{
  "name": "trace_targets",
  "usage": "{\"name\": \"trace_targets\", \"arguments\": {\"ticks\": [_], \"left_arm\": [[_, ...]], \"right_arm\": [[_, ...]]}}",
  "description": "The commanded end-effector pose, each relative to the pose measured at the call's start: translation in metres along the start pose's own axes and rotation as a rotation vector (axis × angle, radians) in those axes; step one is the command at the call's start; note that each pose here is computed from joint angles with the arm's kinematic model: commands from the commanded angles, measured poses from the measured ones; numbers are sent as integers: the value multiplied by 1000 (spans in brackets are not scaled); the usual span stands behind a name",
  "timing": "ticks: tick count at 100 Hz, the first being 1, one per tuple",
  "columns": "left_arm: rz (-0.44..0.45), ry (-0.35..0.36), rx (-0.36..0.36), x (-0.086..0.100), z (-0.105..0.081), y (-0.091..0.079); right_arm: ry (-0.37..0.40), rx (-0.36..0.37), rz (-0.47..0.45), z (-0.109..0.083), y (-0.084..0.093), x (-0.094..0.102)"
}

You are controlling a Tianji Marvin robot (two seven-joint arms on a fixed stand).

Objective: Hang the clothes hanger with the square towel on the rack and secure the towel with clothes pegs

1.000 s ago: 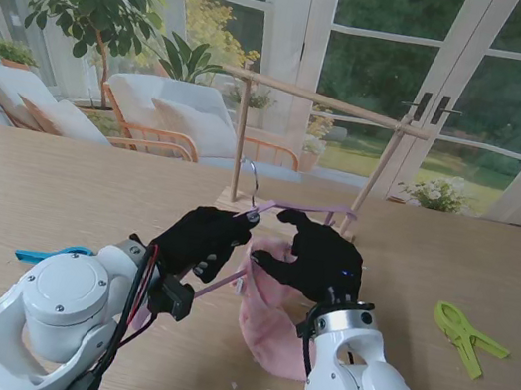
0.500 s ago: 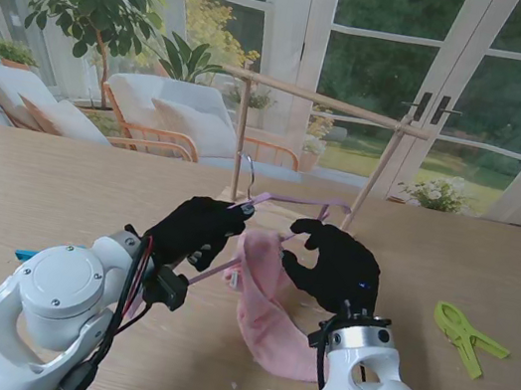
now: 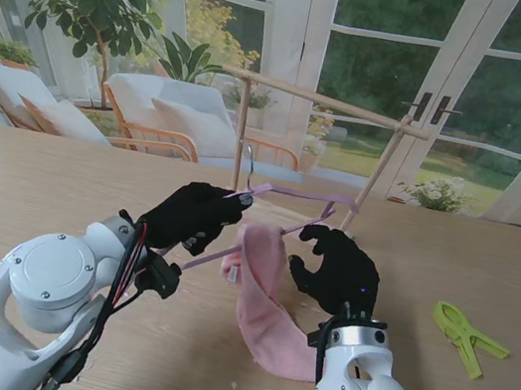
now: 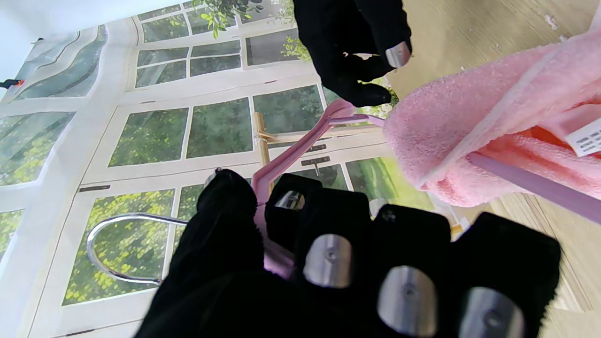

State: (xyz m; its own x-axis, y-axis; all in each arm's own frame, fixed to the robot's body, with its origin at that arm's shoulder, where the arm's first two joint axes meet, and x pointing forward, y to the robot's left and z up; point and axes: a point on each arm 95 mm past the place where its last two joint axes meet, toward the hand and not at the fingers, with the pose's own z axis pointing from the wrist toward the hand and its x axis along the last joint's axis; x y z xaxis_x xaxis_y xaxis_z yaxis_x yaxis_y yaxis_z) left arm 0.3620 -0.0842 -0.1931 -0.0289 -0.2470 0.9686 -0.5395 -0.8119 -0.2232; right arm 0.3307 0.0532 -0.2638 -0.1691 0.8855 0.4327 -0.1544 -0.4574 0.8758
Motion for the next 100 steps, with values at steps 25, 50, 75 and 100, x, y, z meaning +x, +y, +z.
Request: {"name": "trace_targets", "arguments": {"ticks": [25, 50, 75, 100], "left_arm": [[-22, 31, 7, 19, -1, 1], [-33, 35, 5, 25, 0, 3], [-41, 39, 1, 28, 0, 3], [-52, 36, 8, 28, 0, 2]], "right_arm": [[-21, 199, 3, -8, -18, -1], [-30, 279, -8, -9, -37, -6], [-29, 303, -13, -6, -56, -6], [-36, 270, 82, 0, -63, -2]]}}
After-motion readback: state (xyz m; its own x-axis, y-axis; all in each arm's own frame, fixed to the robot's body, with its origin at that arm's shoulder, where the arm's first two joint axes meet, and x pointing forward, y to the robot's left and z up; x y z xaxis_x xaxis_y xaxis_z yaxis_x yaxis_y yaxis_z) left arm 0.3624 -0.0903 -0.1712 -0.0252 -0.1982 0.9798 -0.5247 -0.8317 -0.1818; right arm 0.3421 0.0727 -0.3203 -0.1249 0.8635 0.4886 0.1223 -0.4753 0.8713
